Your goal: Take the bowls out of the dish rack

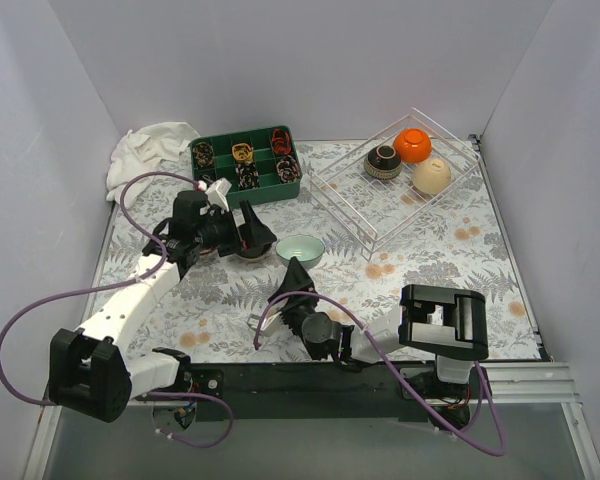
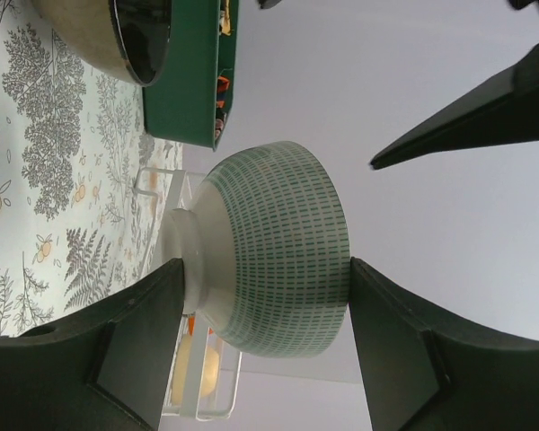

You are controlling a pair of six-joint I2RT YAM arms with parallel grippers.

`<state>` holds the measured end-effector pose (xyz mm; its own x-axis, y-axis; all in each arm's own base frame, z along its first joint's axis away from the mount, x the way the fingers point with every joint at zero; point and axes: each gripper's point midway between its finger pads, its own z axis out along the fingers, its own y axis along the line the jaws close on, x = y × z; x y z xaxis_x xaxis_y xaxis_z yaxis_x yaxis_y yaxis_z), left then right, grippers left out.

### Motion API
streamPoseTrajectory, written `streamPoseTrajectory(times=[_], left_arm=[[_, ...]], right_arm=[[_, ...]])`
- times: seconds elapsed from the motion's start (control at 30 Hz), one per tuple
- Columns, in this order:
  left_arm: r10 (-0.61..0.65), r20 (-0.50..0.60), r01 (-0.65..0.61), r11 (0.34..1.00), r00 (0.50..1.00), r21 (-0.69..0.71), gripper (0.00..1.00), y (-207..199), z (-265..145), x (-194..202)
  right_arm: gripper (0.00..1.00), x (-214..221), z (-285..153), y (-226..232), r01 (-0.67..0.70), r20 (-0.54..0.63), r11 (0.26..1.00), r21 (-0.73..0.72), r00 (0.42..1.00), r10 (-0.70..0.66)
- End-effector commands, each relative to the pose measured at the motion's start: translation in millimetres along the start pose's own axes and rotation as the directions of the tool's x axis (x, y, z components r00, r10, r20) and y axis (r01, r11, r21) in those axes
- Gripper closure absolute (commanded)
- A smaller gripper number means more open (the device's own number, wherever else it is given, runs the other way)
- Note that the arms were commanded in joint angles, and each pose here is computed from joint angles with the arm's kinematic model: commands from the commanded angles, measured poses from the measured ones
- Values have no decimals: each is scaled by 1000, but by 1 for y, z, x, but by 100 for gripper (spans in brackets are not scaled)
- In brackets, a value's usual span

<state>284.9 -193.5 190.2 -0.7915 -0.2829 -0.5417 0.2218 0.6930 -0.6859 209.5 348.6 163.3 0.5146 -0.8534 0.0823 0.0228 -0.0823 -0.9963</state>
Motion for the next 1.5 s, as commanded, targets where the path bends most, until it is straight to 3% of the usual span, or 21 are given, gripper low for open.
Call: streamPoseTrajectory(times=[0.0, 0.13, 0.37, 0.57, 0.6, 0.8, 0.83, 0.97, 1.07, 1.3, 1.47], left_arm=[[-12, -48, 13, 1000, 999, 21, 2, -13, 9, 5], [-14, -81, 16, 1000, 997, 20, 3, -19, 21, 9], [-15, -161, 16, 1000, 987, 5, 23, -19, 35, 26], [-8, -182, 8, 1000, 983, 1, 58, -20, 39, 35], [-11, -183, 10, 1000, 983, -3, 69, -20, 39, 34], [9, -190, -12, 1000, 982, -15, 92, -21, 41, 32], [13, -188, -15, 1000, 982, -13, 100, -22, 41, 30], [21, -180, -25, 999, 983, -20, 100, -24, 41, 27], [38, -151, -43, 999, 988, -26, 100, -26, 39, 19], [98, -23, -100, 992, 995, -78, 100, -34, 32, -19], [150, 76, -139, 982, 986, -131, 100, -38, 27, -50]], right_arm=[[89, 19, -18, -93, -388, 41, 860, 332, 917, 397], [89, 15, -19, -91, -380, 45, 866, 325, 921, 387], [87, 15, -20, -91, -375, 43, 868, 325, 923, 382], [86, 14, -19, -89, -364, 41, 874, 322, 928, 371], [86, 14, -19, -90, -363, 41, 874, 323, 928, 371], [84, 14, -20, -88, -354, 39, 879, 319, 932, 361], [84, 14, -20, -87, -350, 39, 881, 318, 933, 357], [79, 14, -20, -86, -348, 36, 883, 316, 934, 356], [72, 15, -20, -84, -343, 30, 886, 313, 935, 352], [24, 19, -23, -82, -338, 17, 889, 308, 937, 350], [6, 17, -24, -78, -336, 15, 894, 298, 937, 348]])
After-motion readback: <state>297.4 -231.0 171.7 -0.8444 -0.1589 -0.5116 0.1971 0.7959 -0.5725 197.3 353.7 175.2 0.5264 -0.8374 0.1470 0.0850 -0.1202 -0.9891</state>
